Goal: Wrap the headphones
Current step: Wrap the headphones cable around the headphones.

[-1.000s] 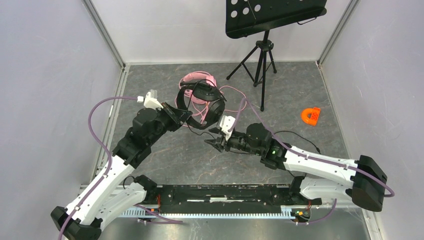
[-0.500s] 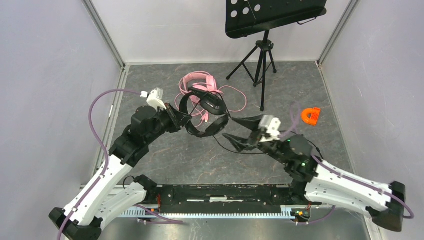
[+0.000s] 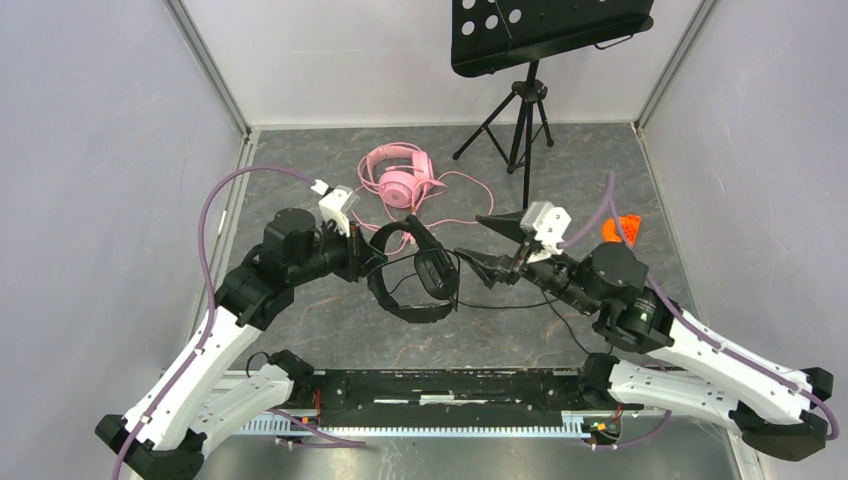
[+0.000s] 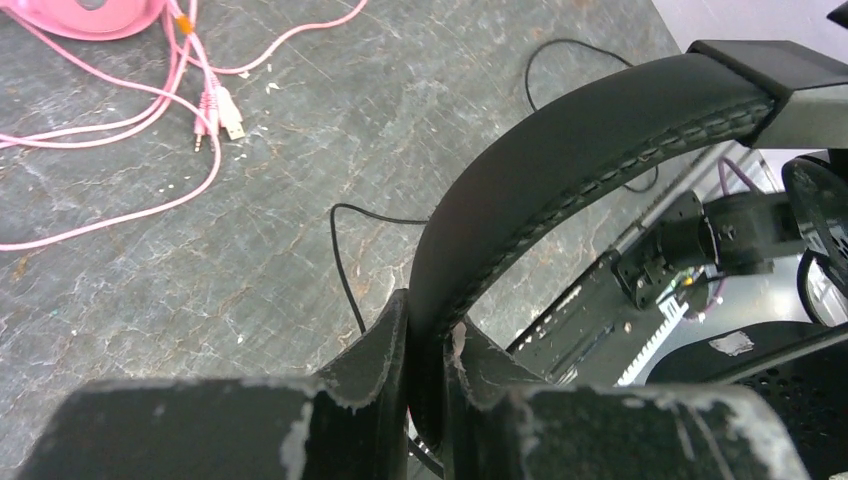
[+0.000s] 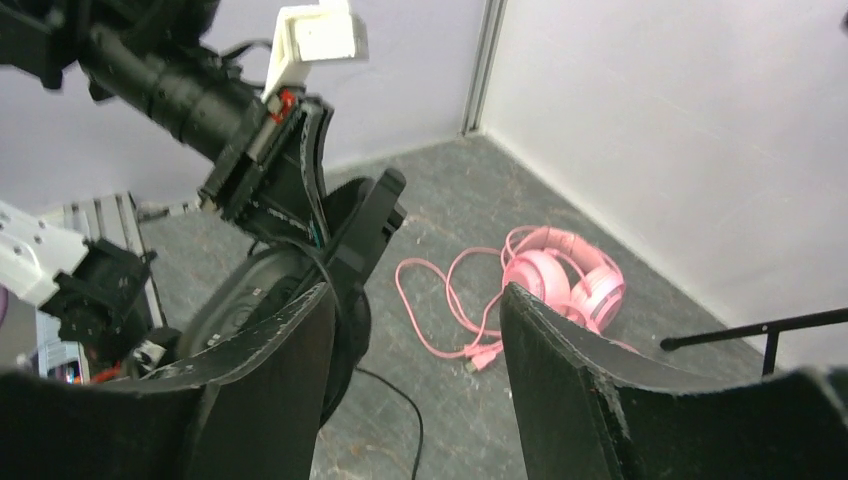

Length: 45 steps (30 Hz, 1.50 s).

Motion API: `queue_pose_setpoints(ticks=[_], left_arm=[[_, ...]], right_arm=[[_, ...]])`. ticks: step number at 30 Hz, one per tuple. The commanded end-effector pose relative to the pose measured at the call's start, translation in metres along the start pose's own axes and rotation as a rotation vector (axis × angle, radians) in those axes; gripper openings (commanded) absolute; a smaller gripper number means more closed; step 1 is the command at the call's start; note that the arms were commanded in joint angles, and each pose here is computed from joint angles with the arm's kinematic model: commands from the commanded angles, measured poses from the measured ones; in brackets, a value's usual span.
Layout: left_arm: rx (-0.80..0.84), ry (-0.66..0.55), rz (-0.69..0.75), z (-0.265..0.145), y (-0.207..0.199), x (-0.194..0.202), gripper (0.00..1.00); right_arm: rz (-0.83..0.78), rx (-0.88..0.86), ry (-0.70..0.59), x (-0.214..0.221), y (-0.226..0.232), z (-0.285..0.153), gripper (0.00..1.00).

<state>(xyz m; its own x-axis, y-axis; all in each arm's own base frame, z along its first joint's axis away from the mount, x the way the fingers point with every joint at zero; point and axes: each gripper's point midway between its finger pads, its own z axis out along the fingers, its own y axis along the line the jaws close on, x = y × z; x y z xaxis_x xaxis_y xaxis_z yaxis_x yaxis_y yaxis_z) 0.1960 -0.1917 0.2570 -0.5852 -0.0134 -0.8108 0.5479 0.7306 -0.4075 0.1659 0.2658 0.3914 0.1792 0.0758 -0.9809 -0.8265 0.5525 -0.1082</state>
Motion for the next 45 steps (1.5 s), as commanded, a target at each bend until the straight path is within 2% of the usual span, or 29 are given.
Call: queue_pose_setpoints(ticks=[1,10,14,20,27,35,45], left_arm=[[0.128,-0.042,0.111,-0.009,-0.024,-0.016,0.02],[0.173,-0.020,0.134,-0.010,-0.031,-0.013,0.02],[0.175,-0.011,0.141,-0.009,-0.030,-0.010,0.02],[0.216,0.004,0.174,-0.010,-0.035,-0.006,0.02],[0.173,0.018,0.159,-0.007,-0.028,-0.005,0.02],[0.175,0.036,0.170,-0.003,-0.025,0.001,0.02],[0.226,0.047,0.179,-0.004,-0.033,0.002,0.02]], right_arm=[[-0.024,-0.054,0.099,0.016,0.008,0.003,0.66],[-0.024,-0.030,0.160,0.035,0.006,0.010,0.56],[-0.007,-0.031,0.156,0.030,0.006,0.009,0.55],[-0.022,-0.016,0.156,0.028,0.003,0.011,0.44],[-0.008,-0.035,0.116,0.006,0.004,-0.004,0.52],[-0.055,-0.322,0.094,0.001,0.049,-0.021,0.41],[-0.070,-0.383,0.108,0.009,0.060,-0.016,0.38]])
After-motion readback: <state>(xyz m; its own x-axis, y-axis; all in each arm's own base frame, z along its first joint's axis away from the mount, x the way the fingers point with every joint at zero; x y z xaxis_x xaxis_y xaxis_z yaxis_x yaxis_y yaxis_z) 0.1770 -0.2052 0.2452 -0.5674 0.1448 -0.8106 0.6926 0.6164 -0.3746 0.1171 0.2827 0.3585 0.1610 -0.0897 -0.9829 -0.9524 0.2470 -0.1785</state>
